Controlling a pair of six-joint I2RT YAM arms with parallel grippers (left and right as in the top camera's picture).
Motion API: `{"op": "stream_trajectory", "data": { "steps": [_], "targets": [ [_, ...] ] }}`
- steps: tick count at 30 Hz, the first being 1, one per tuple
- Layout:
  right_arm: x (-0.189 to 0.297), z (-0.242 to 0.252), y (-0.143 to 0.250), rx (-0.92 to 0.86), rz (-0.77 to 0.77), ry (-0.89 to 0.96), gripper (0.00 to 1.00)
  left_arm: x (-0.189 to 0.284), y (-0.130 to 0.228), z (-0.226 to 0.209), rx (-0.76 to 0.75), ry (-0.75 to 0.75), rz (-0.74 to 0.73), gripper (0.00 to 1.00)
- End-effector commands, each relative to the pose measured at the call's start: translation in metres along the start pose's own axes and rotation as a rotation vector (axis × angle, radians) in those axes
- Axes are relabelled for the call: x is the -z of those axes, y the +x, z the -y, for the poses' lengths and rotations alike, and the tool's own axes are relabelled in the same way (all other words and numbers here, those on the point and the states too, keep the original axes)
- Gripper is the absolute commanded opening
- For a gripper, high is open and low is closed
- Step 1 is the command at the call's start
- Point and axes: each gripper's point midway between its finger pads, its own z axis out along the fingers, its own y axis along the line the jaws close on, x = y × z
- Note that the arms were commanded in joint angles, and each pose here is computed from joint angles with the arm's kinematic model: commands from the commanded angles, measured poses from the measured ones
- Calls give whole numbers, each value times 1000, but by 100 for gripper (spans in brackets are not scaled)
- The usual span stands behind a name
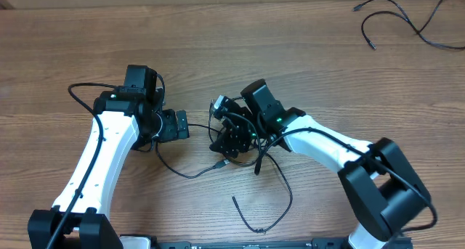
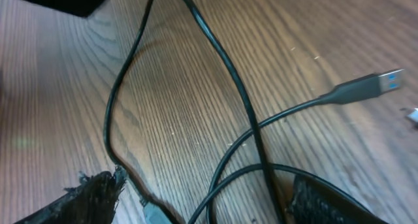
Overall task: Untangle cables
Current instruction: 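Lower the right gripper onto the remaining cables at center and grasp, then lift the grasped cable up and rightward with the right gripper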
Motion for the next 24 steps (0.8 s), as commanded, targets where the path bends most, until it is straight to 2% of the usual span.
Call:
{"op": "stream_trajectory", "data": {
  "steps": [1,11,16,22,24],
  "targets": [
    [-8,1,4,12,3,-12,83,-2,1,0,12,4,-7,99],
    [-26,13,7,27,22,1,85,-2,1,0,12,4,-7,100],
    [-36,21,14,24,15,14,76,-2,1,0,12,4,-7,100],
    [-43,28,18,24,14,37,71,-2,1,0,12,4,-7,100],
    [-44,29,19,23,13,37,61,-2,1,0,12,4,-7,100]
  ]
}}
